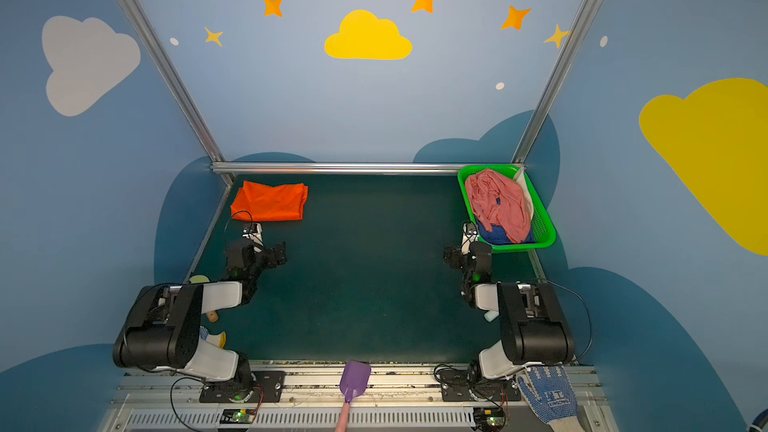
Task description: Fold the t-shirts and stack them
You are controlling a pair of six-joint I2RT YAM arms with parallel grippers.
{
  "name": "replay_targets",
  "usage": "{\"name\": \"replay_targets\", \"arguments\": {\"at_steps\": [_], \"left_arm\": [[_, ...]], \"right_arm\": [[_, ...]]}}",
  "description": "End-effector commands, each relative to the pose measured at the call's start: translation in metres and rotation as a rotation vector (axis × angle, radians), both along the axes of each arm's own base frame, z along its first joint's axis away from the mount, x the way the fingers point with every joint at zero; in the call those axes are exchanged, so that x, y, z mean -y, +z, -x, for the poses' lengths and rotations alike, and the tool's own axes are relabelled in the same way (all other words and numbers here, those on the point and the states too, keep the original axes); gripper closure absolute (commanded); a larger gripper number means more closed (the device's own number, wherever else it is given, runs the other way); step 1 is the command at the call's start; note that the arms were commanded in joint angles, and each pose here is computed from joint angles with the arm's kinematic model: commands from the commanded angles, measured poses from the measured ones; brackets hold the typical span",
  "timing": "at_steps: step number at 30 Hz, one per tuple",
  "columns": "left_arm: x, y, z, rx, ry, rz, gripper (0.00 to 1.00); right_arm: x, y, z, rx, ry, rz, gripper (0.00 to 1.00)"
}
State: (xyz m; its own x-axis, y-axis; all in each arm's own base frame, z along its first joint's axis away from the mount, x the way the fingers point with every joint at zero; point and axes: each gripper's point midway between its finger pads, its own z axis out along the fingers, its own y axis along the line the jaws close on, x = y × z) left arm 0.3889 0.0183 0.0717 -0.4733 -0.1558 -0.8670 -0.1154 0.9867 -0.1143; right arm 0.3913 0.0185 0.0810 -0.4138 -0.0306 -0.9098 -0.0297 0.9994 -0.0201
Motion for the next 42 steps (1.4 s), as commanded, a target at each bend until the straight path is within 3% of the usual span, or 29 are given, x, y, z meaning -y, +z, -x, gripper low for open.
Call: {"name": "replay_targets", "arguments": {"at_steps": [1,26,32,35,39,41,42], "left_arm": [[0.0,0.008,-0.006,0.027,0.0,0.001,0.0],[0.001,0.008,-0.006,0.028,-0.002,0.002,0.0],[0.001,0.008,-0.006,0.028,-0.001,0.002,0.0],[0.001,0.008,-0.005,0.027,-0.001,0.002,0.0],[0.001,0.008,-0.005,0.027,-0.002,0.002,0.0],[0.001,0.008,-0.006,0.028,-0.002,0.002,0.0],[0.001,0.009,-0.006,0.028,-0.002,0.001,0.0]], "right_arm": [[0.001,0.01,-0.004,0.037,-0.003,-0.009,0.03],[0.001,0.01,-0.004,0.039,-0.001,-0.01,0.03],[-0.011,0.01,-0.003,0.038,0.09,-0.033,0.03],[0.006,0.01,-0.004,0.034,-0.009,-0.033,0.03],[0.007,0.01,-0.003,0.031,-0.023,-0.018,0.03],[-0.018,0.01,-0.001,0.033,0.139,-0.034,0.03],[-0.02,0.011,0.001,0.039,0.158,-0.047,0.03]]}}
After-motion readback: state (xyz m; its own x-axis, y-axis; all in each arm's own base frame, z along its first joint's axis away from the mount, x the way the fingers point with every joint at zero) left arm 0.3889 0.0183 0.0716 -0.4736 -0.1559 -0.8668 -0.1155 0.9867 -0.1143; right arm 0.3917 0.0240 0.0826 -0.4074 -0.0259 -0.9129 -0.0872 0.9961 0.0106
